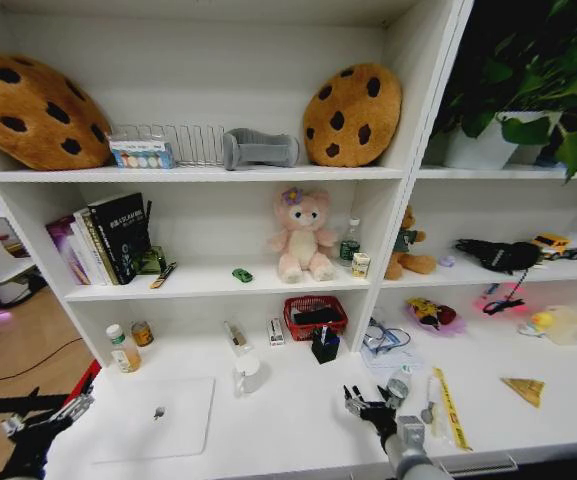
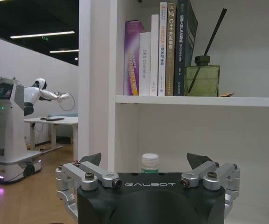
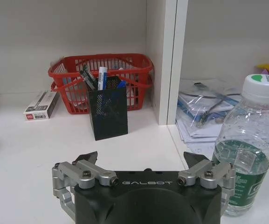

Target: Organize the objects on the table.

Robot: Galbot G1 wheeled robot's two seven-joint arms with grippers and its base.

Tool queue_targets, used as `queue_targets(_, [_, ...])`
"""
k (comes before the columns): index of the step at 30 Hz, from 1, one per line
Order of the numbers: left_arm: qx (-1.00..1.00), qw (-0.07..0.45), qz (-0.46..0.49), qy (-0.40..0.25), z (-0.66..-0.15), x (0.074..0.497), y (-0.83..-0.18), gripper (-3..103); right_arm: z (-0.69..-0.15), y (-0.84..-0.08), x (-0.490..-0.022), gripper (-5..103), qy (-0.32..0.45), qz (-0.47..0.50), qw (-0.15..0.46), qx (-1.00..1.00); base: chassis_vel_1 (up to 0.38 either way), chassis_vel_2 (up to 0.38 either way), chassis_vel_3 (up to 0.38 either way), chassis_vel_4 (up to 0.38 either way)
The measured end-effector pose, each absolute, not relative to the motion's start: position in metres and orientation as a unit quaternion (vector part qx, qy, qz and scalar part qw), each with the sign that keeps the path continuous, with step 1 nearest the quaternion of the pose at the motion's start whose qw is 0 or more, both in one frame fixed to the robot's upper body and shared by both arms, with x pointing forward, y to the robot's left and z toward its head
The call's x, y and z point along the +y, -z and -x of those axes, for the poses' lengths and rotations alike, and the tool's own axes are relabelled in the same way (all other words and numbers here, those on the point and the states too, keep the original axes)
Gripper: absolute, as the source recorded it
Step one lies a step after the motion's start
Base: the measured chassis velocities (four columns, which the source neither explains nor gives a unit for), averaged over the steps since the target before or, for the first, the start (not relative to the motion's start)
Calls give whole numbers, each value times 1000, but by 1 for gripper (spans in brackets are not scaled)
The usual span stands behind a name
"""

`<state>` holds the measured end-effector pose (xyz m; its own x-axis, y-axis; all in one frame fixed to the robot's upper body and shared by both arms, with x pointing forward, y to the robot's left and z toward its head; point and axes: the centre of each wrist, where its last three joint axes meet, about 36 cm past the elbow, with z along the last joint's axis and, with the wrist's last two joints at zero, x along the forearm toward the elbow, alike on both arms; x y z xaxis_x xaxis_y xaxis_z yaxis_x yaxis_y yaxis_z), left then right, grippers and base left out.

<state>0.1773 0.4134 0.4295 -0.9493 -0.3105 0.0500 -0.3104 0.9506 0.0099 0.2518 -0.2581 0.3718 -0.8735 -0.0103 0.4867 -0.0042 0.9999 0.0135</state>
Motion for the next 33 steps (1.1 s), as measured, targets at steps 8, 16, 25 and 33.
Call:
queue_targets(8, [-986, 24, -162, 0, -176, 414, -430, 100, -262, -366, -262, 100, 29, 1, 283, -959, 0, 0, 0, 0])
queue_targets(16, [-986, 22, -163, -5, -176, 412, -429, 100, -260, -359, -266, 100, 30, 6, 301, -953, 0, 0, 0, 0])
queue_targets(25, [-986, 23, -165, -5, -175, 413, -427, 100, -269, -346, -272, 100, 26, 14, 313, -949, 0, 0, 0, 0])
queue_targets(33, [-986, 21, -167, -5, -175, 413, -427, 100, -289, -335, -275, 100, 22, 12, 323, -946, 0, 0, 0, 0])
